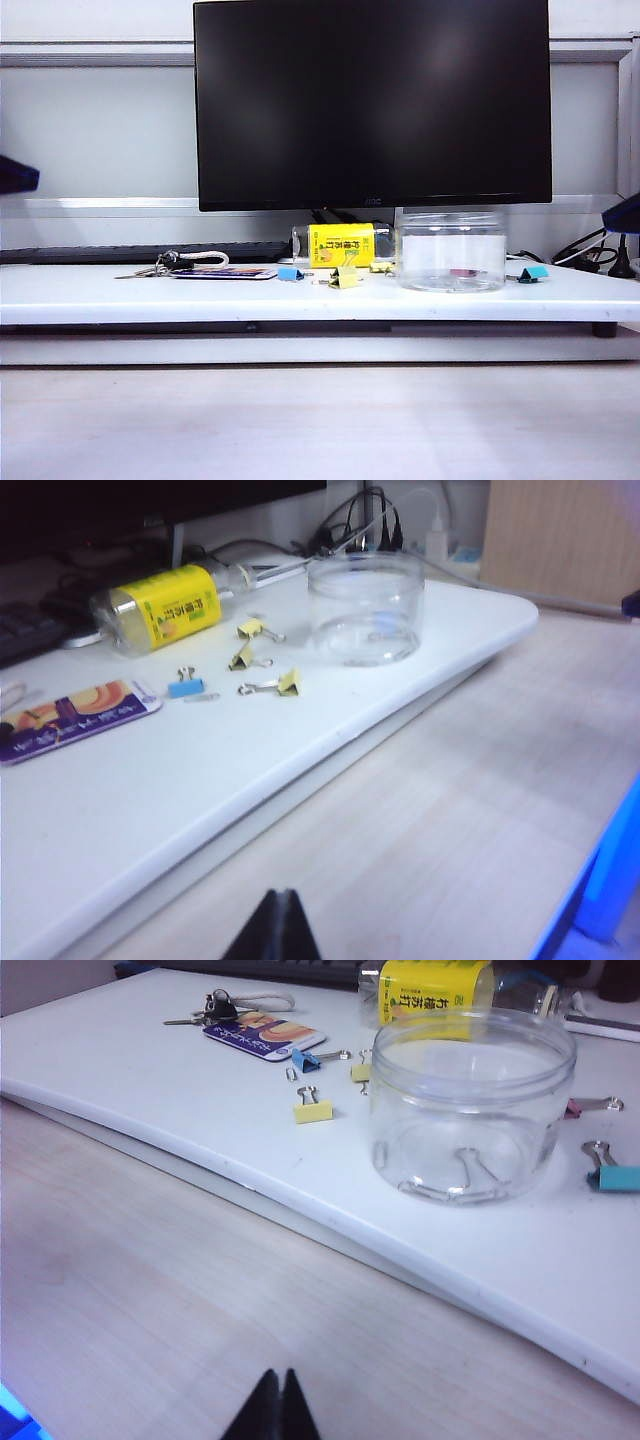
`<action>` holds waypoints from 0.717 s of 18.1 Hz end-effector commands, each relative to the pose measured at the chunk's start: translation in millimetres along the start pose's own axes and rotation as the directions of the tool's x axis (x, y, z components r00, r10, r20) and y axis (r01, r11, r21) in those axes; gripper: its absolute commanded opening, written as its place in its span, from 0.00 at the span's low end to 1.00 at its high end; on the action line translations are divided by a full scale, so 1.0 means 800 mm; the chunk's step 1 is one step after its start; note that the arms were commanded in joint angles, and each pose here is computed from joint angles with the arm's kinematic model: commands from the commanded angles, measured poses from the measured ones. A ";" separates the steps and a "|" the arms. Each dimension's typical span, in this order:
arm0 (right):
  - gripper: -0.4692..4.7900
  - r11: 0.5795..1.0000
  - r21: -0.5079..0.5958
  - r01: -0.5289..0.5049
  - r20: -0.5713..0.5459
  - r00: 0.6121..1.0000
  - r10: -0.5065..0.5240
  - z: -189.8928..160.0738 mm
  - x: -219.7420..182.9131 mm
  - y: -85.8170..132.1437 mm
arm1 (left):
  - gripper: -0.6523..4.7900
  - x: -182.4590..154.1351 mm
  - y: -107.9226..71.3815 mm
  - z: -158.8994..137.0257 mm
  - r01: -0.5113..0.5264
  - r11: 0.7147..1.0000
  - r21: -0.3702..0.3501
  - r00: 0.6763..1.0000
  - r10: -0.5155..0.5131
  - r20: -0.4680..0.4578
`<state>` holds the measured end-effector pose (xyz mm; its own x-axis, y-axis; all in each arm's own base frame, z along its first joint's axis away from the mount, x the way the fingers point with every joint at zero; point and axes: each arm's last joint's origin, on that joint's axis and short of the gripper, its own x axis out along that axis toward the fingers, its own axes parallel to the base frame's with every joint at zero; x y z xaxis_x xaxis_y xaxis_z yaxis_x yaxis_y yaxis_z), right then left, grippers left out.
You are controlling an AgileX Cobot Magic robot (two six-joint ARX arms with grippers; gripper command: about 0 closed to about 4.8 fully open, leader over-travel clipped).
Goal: Take the clips out of the round transparent plastic box and place them on the table.
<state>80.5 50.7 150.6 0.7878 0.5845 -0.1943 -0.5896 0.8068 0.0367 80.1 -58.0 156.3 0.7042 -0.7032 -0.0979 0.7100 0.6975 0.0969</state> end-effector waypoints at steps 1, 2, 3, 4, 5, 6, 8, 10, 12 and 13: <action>0.09 0.999 -0.034 0.000 0.004 1.000 0.000 -0.001 0.001 0.000 | 0.11 0.000 0.001 0.001 -0.016 1.000 0.008 1.000 0.016 0.011; 0.09 0.999 -0.048 0.001 0.003 1.000 -0.001 -0.001 0.001 0.000 | 0.11 0.000 0.001 0.000 -0.023 1.000 0.012 1.000 0.023 0.006; 0.09 0.999 -0.054 0.001 0.003 1.000 -0.001 -0.001 0.001 0.000 | 0.11 0.000 0.001 0.000 -0.023 0.999 0.023 1.000 0.023 0.000; 0.09 0.999 -0.055 0.001 0.003 1.000 -0.001 -0.001 0.001 0.000 | 0.11 0.000 0.001 -0.002 -0.021 0.999 0.029 1.000 0.022 -0.011; 0.09 0.999 -0.054 0.000 0.003 1.000 0.000 -0.001 0.001 0.000 | 0.11 0.000 0.000 -0.003 -0.020 0.999 0.026 1.000 0.021 -0.024; 0.09 0.999 -0.041 0.000 0.004 1.000 0.000 -0.001 0.001 0.000 | 0.11 0.000 0.000 -0.005 -0.018 1.000 0.015 0.999 0.018 -0.034; 0.09 0.999 -0.043 0.001 0.004 1.000 -0.001 -0.001 0.001 0.000 | 0.11 0.000 0.000 -0.007 -0.015 1.000 0.009 0.999 0.015 -0.052; 0.09 0.999 -0.043 0.000 0.004 1.000 0.000 -0.001 0.001 0.000 | 0.11 0.000 0.000 -0.007 -0.014 1.000 0.008 0.998 0.015 -0.056; 0.09 0.999 -0.043 0.000 0.004 1.000 0.000 -0.001 0.001 0.000 | 0.11 0.000 0.000 -0.007 -0.014 1.000 0.008 0.998 0.015 -0.056; 0.09 0.999 -0.043 0.000 0.004 1.000 0.000 -0.001 0.001 0.000 | 0.11 0.000 0.000 -0.007 -0.014 1.000 0.008 0.998 0.015 -0.056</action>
<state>80.7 50.8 150.5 0.7890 0.5844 -0.1898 -0.5967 0.8024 -0.0095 79.9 -57.2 150.7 0.7136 -0.6831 -0.1555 0.6996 0.7066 0.1067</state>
